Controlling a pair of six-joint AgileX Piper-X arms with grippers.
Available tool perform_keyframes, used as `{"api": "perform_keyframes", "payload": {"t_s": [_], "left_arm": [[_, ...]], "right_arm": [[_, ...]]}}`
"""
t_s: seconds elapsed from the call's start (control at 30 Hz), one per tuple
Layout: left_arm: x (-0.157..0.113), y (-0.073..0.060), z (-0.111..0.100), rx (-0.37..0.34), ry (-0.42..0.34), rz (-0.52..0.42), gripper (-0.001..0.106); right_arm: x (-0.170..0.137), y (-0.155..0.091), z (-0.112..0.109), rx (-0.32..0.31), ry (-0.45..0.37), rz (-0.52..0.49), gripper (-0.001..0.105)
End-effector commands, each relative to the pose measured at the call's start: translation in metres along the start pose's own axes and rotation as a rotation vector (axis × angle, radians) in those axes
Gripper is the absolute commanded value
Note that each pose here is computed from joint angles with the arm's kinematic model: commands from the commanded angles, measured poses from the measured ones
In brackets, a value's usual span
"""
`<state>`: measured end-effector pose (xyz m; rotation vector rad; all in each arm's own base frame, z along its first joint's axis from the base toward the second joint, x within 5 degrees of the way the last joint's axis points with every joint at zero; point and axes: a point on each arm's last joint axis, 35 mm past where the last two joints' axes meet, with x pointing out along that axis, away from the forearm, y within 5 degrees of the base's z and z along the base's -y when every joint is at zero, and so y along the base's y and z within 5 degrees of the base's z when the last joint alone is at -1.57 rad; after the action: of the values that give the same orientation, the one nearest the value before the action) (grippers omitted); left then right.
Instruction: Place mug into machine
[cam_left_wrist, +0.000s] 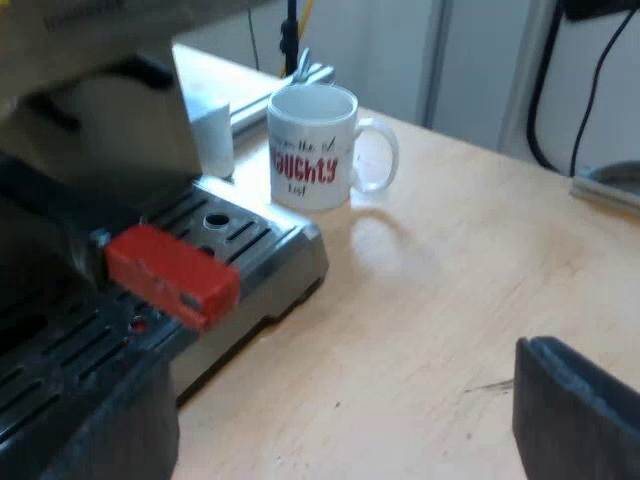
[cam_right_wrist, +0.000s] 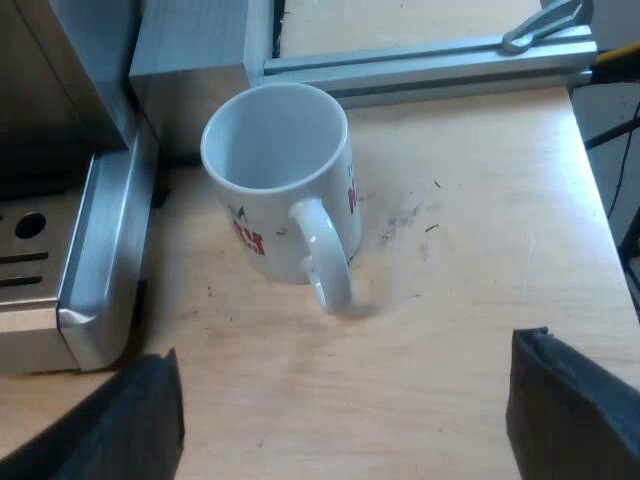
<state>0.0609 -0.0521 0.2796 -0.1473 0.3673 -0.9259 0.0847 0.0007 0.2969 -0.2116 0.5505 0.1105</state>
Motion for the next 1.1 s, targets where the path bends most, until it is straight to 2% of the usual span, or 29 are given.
{"api": "perform_keyframes", "payload": {"t_s": [0.03,0.13,0.33,0.43,0.83,1.0,1.1], "left_arm": [[0.007,0.003,-0.004,0.015,-0.031,-0.017,0.071],[0.015,0.009,-0.014,0.022,-0.047,-0.019,0.071],[0.023,0.016,-0.030,0.009,-0.019,-0.014,0.071],[0.024,0.016,-0.032,0.009,-0.019,-0.015,0.071],[0.024,0.016,-0.032,0.009,-0.020,-0.015,0.071],[0.024,0.016,-0.032,0.008,-0.016,-0.014,0.071],[0.024,0.016,-0.032,0.006,-0.013,-0.013,0.071]], "right_arm": [[0.000,0.000,0.004,-0.010,-0.011,0.009,0.069],[0.007,0.000,0.000,-0.009,0.001,0.012,0.069],[0.030,0.003,-0.019,-0.009,0.013,0.015,0.069],[0.042,0.005,-0.029,-0.009,0.007,0.014,0.069],[0.093,0.010,-0.065,-0.017,-0.113,-0.024,0.069],[0.107,0.010,-0.068,-0.019,-0.115,-0.025,0.069],[0.125,0.011,-0.065,-0.023,-0.137,0.036,0.069]]}}
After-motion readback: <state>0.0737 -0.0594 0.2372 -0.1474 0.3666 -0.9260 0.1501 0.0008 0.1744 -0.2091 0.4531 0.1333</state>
